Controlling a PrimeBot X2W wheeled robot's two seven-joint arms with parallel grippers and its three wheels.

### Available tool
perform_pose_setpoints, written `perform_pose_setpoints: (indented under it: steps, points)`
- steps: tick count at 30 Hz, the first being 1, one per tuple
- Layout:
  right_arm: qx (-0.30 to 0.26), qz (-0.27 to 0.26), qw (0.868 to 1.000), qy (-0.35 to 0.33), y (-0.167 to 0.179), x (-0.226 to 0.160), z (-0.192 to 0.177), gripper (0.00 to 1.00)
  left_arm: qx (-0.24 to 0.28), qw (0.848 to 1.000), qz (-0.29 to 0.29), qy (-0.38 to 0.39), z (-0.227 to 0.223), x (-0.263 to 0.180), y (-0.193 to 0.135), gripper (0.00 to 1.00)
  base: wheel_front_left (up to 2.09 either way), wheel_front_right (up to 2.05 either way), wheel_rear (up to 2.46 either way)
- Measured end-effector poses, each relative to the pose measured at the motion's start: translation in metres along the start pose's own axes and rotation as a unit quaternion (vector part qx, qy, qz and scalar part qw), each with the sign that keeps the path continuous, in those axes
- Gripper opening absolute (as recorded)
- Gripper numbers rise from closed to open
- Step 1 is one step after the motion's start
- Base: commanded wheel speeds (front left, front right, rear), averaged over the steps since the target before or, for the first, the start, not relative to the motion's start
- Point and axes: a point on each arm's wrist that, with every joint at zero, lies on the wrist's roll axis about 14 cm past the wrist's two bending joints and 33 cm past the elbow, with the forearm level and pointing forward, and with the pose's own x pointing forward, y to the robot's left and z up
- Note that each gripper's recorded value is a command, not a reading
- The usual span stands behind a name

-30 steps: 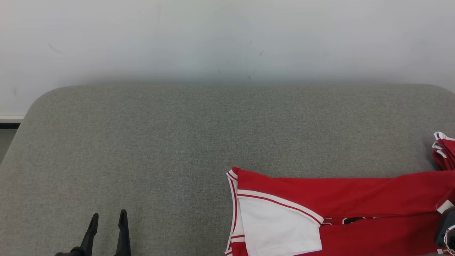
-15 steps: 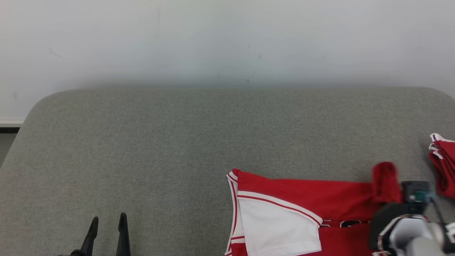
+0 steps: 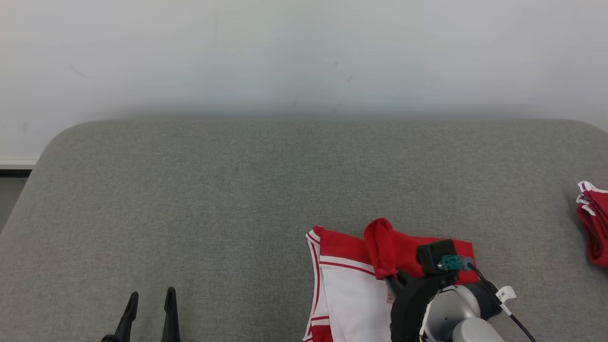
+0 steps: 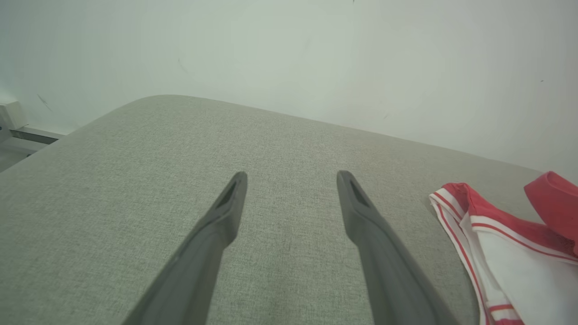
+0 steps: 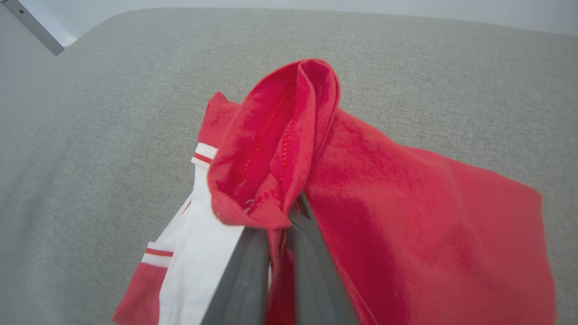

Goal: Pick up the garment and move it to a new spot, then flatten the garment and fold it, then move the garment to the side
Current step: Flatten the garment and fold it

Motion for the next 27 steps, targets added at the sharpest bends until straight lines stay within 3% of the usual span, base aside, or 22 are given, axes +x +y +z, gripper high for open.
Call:
perform_pose_setpoints:
  steps: [5, 16, 17, 18, 19, 27]
  points:
    - [0.002, 0.050, 0.999, 0.006, 0.032, 0.005, 0.001, 0.00, 0.000, 1.000, 0.008, -0.002, 0.001, -0.004, 0.005, 1.00, 0.00, 0.00, 0.00]
    - [0.008, 0.090, 0.996, 0.028, 0.056, 0.013, -0.007, 0.00, -0.001, 1.000, 0.021, -0.007, 0.004, -0.013, 0.013, 1.00, 0.00, 0.00, 0.00]
    - [0.011, 0.092, 0.995, 0.027, 0.057, 0.013, -0.007, 0.34, -0.001, 1.000, 0.022, -0.007, 0.004, -0.013, 0.013, 1.00, 0.00, 0.00, 0.00]
    - [0.011, 0.093, 0.995, 0.027, 0.058, 0.014, -0.007, 0.56, -0.001, 1.000, 0.023, -0.007, 0.004, -0.014, 0.014, 1.00, 0.00, 0.00, 0.00]
    - [0.012, 0.094, 0.995, 0.026, 0.059, 0.014, -0.007, 1.00, -0.001, 1.000, 0.023, -0.007, 0.004, -0.014, 0.014, 1.00, 0.00, 0.00, 0.00]
    - [0.042, 0.098, 0.994, -0.020, 0.057, 0.017, 0.014, 1.00, -0.001, 1.000, 0.023, -0.007, 0.004, -0.014, 0.014, 1.00, 0.00, 0.00, 0.00]
